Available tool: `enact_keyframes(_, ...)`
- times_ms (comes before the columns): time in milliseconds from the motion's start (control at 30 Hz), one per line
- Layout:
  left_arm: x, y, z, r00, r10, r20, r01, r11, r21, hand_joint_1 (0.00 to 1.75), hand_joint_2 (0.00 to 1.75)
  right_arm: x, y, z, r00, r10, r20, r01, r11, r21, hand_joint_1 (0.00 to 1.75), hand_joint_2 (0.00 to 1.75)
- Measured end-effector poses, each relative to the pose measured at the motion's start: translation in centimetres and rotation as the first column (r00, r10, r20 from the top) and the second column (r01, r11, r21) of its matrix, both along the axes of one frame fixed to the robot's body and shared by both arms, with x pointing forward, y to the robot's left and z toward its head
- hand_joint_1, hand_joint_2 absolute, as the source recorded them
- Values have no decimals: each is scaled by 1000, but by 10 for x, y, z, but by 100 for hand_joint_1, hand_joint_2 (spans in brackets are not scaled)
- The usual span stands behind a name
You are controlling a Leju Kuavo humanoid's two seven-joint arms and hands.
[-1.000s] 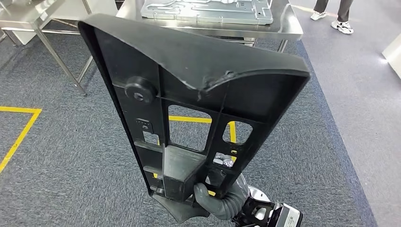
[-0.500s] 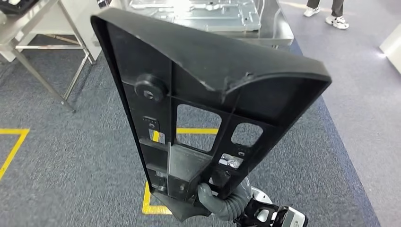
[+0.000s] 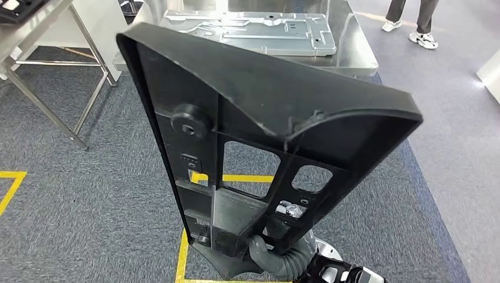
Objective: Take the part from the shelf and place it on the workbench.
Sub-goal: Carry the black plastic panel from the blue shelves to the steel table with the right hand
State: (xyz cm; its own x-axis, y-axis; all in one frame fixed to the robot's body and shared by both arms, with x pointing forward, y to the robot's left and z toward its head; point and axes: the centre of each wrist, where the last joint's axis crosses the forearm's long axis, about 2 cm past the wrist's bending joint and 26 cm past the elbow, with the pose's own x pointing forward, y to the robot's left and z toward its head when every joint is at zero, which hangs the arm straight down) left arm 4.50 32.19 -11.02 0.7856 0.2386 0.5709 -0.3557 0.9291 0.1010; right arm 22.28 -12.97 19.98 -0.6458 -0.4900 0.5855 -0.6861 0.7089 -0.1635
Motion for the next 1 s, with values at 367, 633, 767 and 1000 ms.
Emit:
enact_keyframes(367, 6, 1, 1, 1000, -4, 13, 4, 1000, -1, 0, 175, -1, -1, -1, 1000, -6, 2, 6, 1000, -3, 171, 175)
enact_keyframes(633, 1, 2, 0, 1000, -6, 3, 6, 1000, 2, 0, 175, -1, -1, -2, 1000, -7, 0, 7, 1000, -7, 171, 175)
enact_keyframes(767, 0, 3, 0, 1000, -6, 0, 6, 1000, 6, 0, 175, 0, -1, -2, 1000, -8, 1, 8, 1000, -9, 171, 175)
enact_keyframes(1000, 2, 3, 0, 1000, 1, 1, -1, 1000, 5, 0, 175, 1, -1, -3, 1000, -10, -3, 10, 1000, -13, 171, 175)
